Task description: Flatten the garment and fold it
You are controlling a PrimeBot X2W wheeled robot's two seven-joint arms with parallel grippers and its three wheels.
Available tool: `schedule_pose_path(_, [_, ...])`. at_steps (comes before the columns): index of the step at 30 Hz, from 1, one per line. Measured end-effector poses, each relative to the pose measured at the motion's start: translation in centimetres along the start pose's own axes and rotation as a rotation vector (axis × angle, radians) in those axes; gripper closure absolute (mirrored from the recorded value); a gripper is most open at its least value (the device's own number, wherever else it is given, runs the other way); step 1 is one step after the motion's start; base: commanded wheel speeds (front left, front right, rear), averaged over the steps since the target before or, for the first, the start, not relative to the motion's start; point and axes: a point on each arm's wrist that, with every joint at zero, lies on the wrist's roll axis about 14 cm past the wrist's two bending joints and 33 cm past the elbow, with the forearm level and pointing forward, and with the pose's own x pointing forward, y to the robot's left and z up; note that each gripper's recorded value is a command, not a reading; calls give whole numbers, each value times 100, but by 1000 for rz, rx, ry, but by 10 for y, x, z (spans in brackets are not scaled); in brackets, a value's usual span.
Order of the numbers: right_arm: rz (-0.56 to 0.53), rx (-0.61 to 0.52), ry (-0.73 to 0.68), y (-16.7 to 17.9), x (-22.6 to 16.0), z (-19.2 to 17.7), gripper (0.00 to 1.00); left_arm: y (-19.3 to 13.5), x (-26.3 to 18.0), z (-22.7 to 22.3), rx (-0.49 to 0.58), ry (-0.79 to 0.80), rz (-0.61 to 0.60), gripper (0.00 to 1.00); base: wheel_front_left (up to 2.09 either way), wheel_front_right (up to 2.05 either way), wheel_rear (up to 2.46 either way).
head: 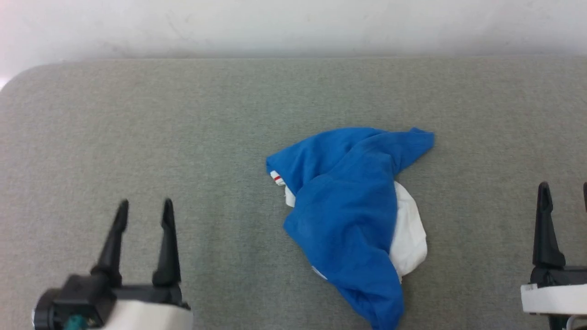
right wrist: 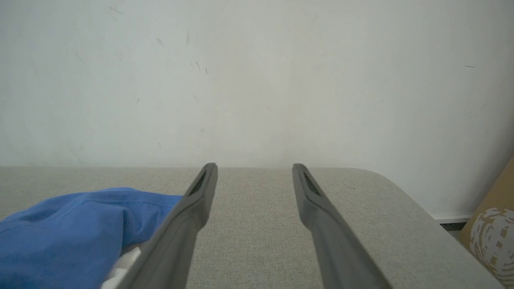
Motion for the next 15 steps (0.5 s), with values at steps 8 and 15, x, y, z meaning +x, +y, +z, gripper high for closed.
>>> schedule_pose_path(8, [87,-6,83,29,7,-15,0,4,-9,-5,-2,-5,2,0,0,0,0])
schedule_pose_path(15, [274,-51,434,92,6,-71,0,1,-3,-11,-39,-1,-8,0,0,0,0])
